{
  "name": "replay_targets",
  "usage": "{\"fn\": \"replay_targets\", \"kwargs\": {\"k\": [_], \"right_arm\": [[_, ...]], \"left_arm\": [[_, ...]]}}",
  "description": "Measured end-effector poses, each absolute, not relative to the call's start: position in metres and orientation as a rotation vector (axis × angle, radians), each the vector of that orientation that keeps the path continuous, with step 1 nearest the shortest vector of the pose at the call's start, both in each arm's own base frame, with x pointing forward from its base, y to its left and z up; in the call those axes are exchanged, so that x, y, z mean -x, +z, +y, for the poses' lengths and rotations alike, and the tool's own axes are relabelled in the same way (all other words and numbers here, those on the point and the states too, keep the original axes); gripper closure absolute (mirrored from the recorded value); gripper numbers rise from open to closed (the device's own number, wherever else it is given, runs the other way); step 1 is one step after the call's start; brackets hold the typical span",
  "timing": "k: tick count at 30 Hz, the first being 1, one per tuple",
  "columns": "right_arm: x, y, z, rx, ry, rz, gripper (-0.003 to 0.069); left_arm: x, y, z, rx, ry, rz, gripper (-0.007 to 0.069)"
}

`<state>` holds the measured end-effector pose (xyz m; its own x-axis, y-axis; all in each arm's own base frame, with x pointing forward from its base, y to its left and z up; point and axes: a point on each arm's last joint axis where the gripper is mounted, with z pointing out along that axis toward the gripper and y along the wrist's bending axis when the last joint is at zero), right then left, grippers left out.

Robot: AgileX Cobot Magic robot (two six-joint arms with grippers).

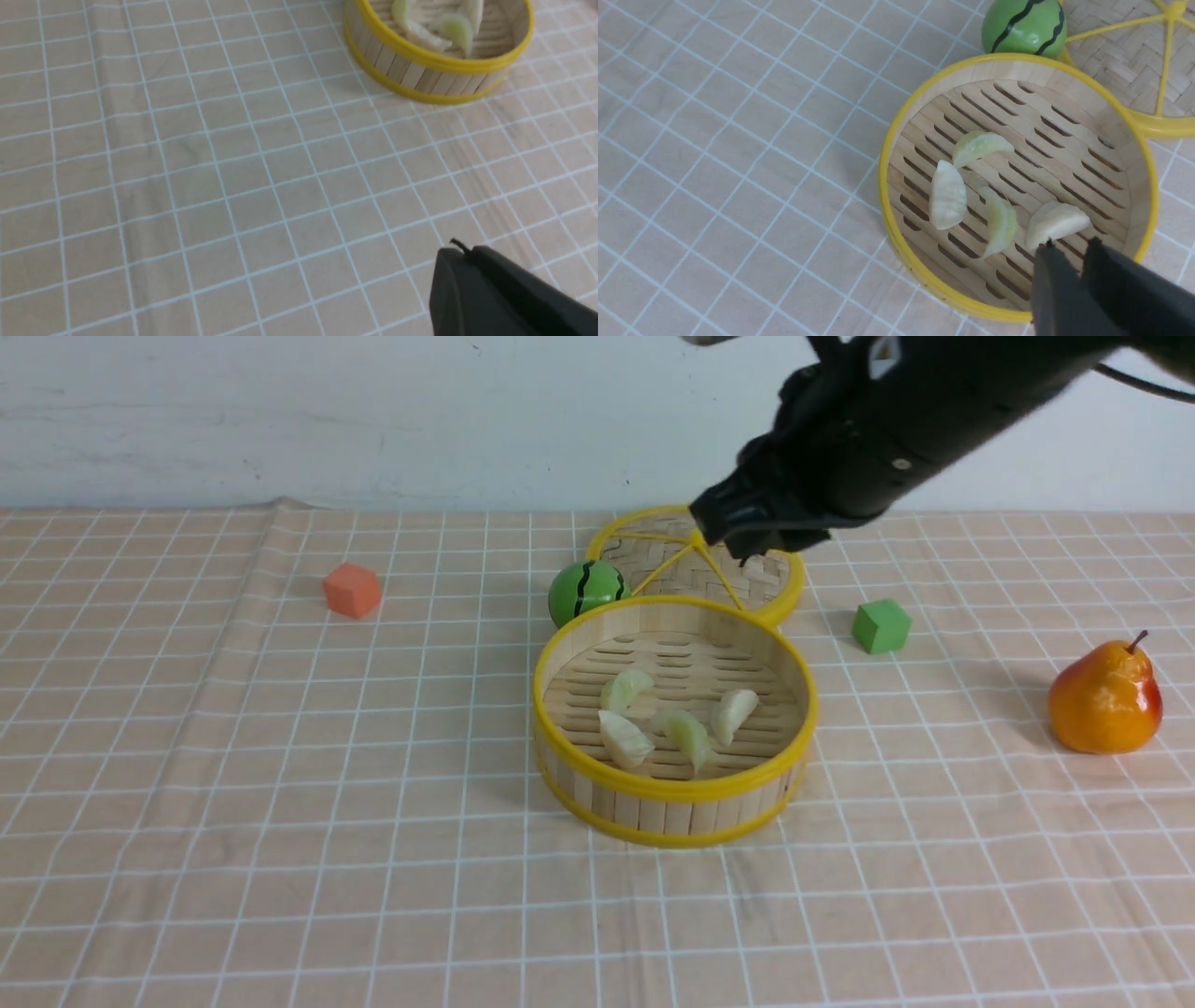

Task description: Put the dumplings into the steamer on the table with the brown tablecloth.

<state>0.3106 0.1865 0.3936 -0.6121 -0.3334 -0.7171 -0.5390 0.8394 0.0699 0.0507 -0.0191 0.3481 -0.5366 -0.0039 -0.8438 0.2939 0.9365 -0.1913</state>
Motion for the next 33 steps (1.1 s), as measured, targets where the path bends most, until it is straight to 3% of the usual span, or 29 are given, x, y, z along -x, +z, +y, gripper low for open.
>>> {"fn": "replay_targets", "kwargs": {"k": [6,15,33], "right_arm": [[-0.242,0.393,0.146,0.550,0.402,2.076,0.0636],[-0.168,0.371,0.103,0.408,0.512,1.864,0.0638],[-0.144,0.378,0.089,0.389,0.534,1.789,0.0617]], "left_arm": [[-0.031,0.306,-0.006,-0.085,-0.518,1.868,0.0621],[-0.035,0.280,-0.007,-0.106,-0.504,1.777,0.0611],[-0.036,0.268,-0.006,-0.102,-0.471,1.855,0.0604]]}}
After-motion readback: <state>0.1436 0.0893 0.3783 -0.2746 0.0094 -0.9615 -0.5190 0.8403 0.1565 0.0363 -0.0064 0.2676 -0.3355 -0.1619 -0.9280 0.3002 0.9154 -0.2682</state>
